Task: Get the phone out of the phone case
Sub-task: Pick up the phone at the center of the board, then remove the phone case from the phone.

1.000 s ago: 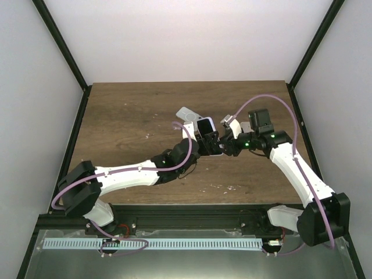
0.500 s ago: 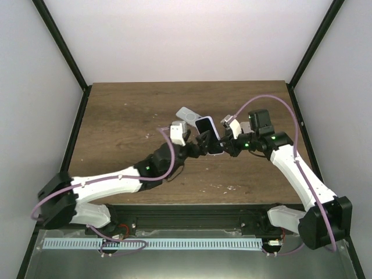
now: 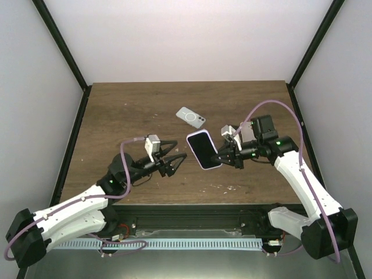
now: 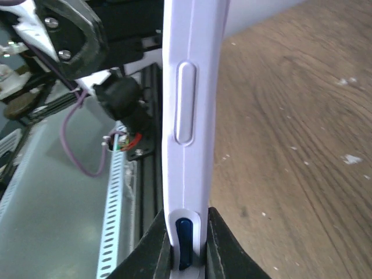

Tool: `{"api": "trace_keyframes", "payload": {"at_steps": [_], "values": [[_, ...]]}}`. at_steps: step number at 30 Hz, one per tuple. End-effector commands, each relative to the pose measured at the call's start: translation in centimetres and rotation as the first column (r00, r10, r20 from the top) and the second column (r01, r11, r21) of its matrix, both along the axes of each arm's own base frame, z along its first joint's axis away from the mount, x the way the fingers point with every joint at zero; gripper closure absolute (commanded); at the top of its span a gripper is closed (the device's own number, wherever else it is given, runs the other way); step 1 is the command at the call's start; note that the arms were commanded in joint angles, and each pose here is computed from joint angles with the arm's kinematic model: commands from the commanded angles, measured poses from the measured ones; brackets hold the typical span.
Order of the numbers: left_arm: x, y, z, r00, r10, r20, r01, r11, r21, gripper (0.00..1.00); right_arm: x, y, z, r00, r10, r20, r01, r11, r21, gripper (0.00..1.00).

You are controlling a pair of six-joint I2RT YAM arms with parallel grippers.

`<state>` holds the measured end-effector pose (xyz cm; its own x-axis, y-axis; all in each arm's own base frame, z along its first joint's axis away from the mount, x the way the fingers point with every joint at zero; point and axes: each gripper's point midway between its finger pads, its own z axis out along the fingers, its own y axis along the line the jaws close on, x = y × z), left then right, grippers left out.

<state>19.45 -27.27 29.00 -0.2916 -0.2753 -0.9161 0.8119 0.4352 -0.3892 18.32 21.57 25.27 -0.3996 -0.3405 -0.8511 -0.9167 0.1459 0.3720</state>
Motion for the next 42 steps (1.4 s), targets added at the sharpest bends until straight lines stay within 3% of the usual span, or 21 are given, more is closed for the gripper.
{"api": "trace_keyframes", "payload": {"at_steps": [1, 8, 13, 18, 23, 30, 36, 39, 42], "values": [[-2.8, -2.7, 1.3, 0.969, -0.235, 0.080, 0.229, 0.971, 0.072, 0.21, -3.7, 0.3, 3.6, 0.982, 0.159, 0.105, -0.175, 0.972, 0.158, 0.99], [-3.6, -5.9, 3.2, 0.912, -0.405, 0.065, 0.405, 0.914, 0.010, 0.43, -4.3, 0.2, 3.7, 0.979, 0.177, 0.105, -0.193, 0.967, 0.166, 0.99], [-3.7, -6.8, 4.0, 0.886, -0.457, 0.077, 0.459, 0.888, -0.012, 0.69, -3.9, 0.2, 3.1, 0.982, 0.165, 0.092, -0.177, 0.973, 0.149, 0.99], [-3.5, -7.1, 3.8, 0.886, -0.458, 0.069, 0.460, 0.887, -0.022, 0.80, -3.9, 0.1, 2.5, 0.983, 0.159, 0.091, -0.171, 0.975, 0.142, 0.99], [-3.5, -6.9, 4.2, 0.888, -0.454, 0.073, 0.457, 0.889, -0.036, 0.79, -3.9, 0.1, 2.5, 0.983, 0.152, 0.100, -0.166, 0.976, 0.142, 0.99], [-3.5, -6.9, 4.4, 0.890, -0.452, 0.068, 0.455, 0.889, -0.054, 0.92, -3.5, 0.2, 2.3, 0.986, 0.148, 0.080, -0.158, 0.978, 0.138, 0.98], [-3.4, -6.4, 4.3, 0.882, -0.470, 0.028, 0.470, 0.882, -0.015, 0.98, -3.5, -0.3, 2.3, 0.974, 0.164, 0.158, -0.174, 0.983, 0.054, 0.62], [-2.5, -5.7, 4.6, 0.885, -0.464, -0.043, 0.463, 0.886, -0.020, 1.00, -3.7, -0.8, 1.6, 0.962, 0.187, 0.199, -0.185, 0.982, -0.028, 0.50], [-1.9, -5.1, 4.8, 0.876, -0.474, -0.094, 0.473, 0.880, -0.027, 1.00, -3.5, -1.5, 0.6, 0.947, 0.200, 0.252, -0.177, 0.978, -0.113, 0.46]]}}
